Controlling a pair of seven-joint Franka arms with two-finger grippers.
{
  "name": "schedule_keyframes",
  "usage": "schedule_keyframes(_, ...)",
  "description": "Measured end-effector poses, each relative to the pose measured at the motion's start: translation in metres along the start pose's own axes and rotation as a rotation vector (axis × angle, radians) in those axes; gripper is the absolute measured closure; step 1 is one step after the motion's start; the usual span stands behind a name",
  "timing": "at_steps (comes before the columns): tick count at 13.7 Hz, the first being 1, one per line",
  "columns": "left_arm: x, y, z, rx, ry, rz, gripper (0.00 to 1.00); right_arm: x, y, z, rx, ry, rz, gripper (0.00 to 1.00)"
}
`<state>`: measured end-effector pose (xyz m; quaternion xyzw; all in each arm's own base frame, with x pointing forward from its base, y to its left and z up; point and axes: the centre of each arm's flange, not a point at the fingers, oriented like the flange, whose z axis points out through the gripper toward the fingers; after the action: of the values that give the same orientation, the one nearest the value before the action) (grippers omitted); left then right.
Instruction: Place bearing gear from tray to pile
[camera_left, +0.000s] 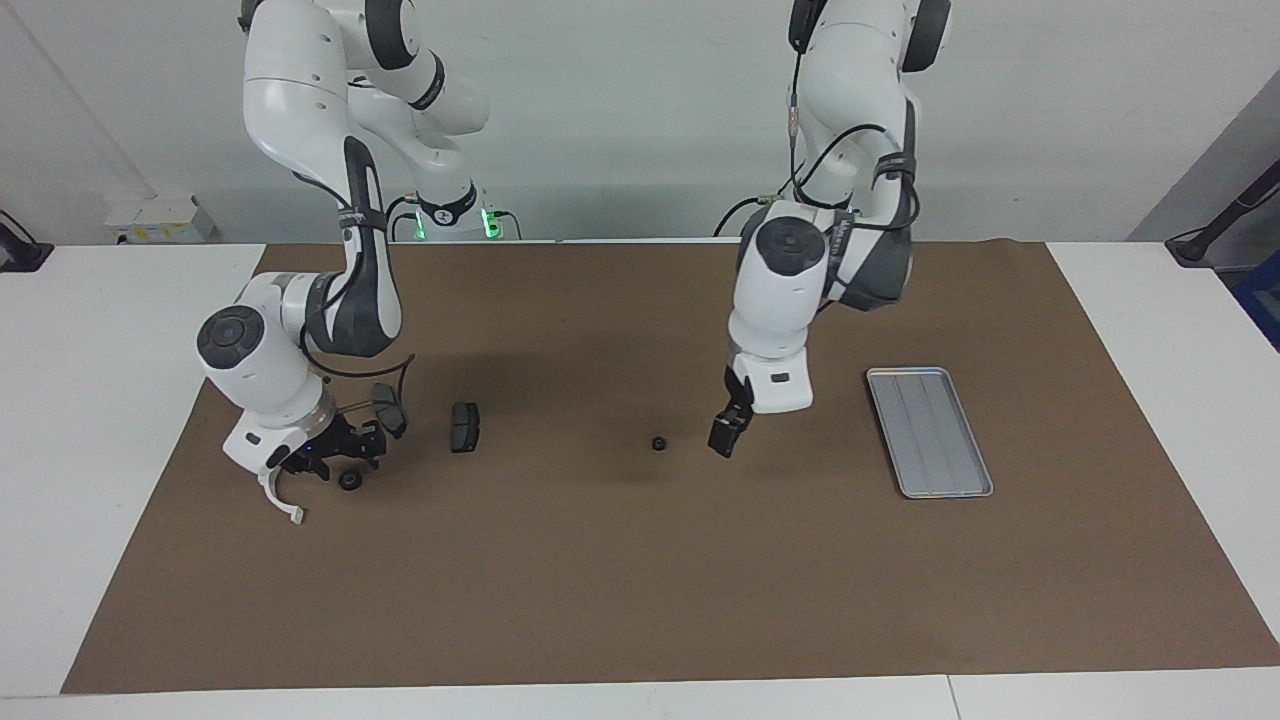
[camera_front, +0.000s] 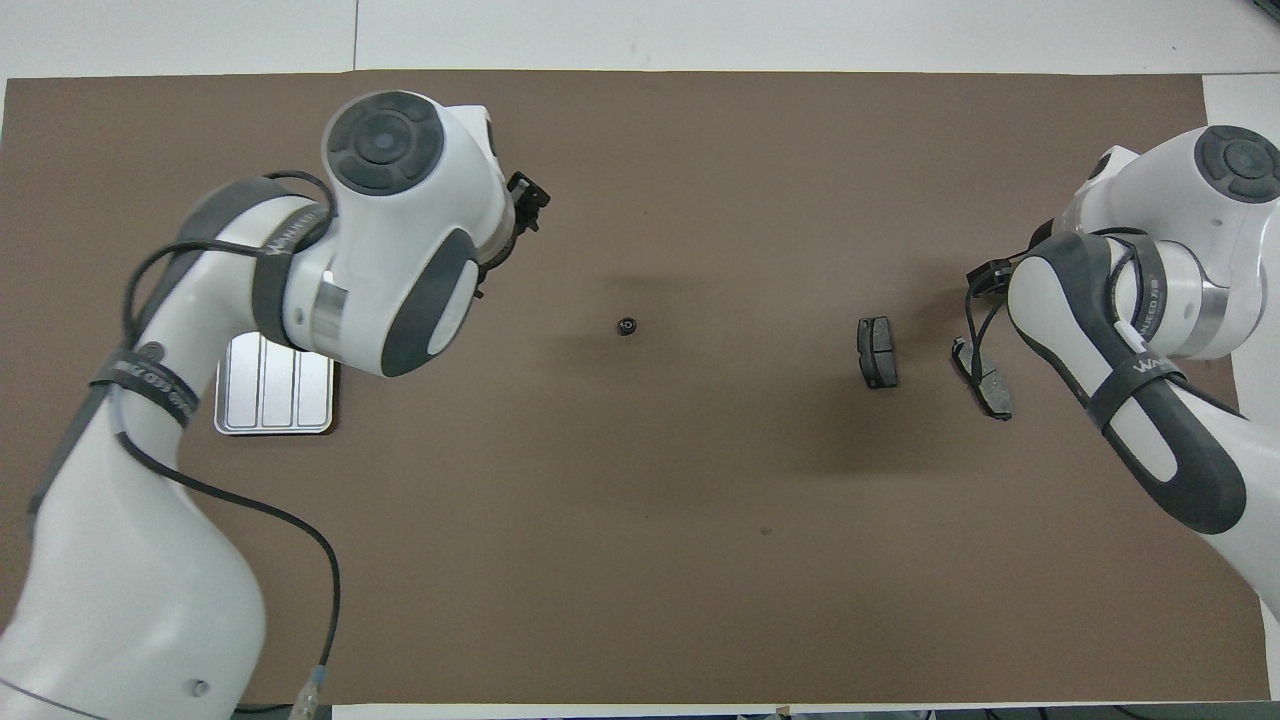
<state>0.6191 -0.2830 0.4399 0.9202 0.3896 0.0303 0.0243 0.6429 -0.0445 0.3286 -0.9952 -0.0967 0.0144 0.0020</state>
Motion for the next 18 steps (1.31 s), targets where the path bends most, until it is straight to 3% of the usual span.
schedule_keyframes(1, 0.024, -0.016, -0.017, 0.007, -0.004, 0.026, 0.0, 0.002, -0.013, -0.021, 0.007, -0.002, 0.012, 0.01)
schedule_keyframes(4, 0.077, -0.058, -0.055, 0.023, -0.017, 0.121, 0.0, 0.013, -0.076, -0.091, 0.006, 0.03, 0.024, 0.0)
schedule_keyframes(6, 0.097, -0.079, -0.069, 0.036, -0.03, 0.178, 0.0, 0.02, -0.123, -0.113, 0.0, 0.053, 0.006, 0.0)
schedule_keyframes(11, 0.137, -0.132, -0.104, 0.068, -0.076, 0.333, 0.0, 0.025, -0.26, -0.119, -0.01, 0.082, 0.021, 0.03)
schedule_keyframes(15, 0.168, -0.187, -0.137, 0.071, -0.111, 0.451, 0.0, 0.025, -0.359, -0.087, -0.011, 0.065, 0.094, 0.0)
schedule_keyframes(18, 0.17, -0.215, -0.143, 0.07, -0.131, 0.484, 0.0, 0.042, -0.404, -0.062, -0.004, 0.075, 0.127, 0.02)
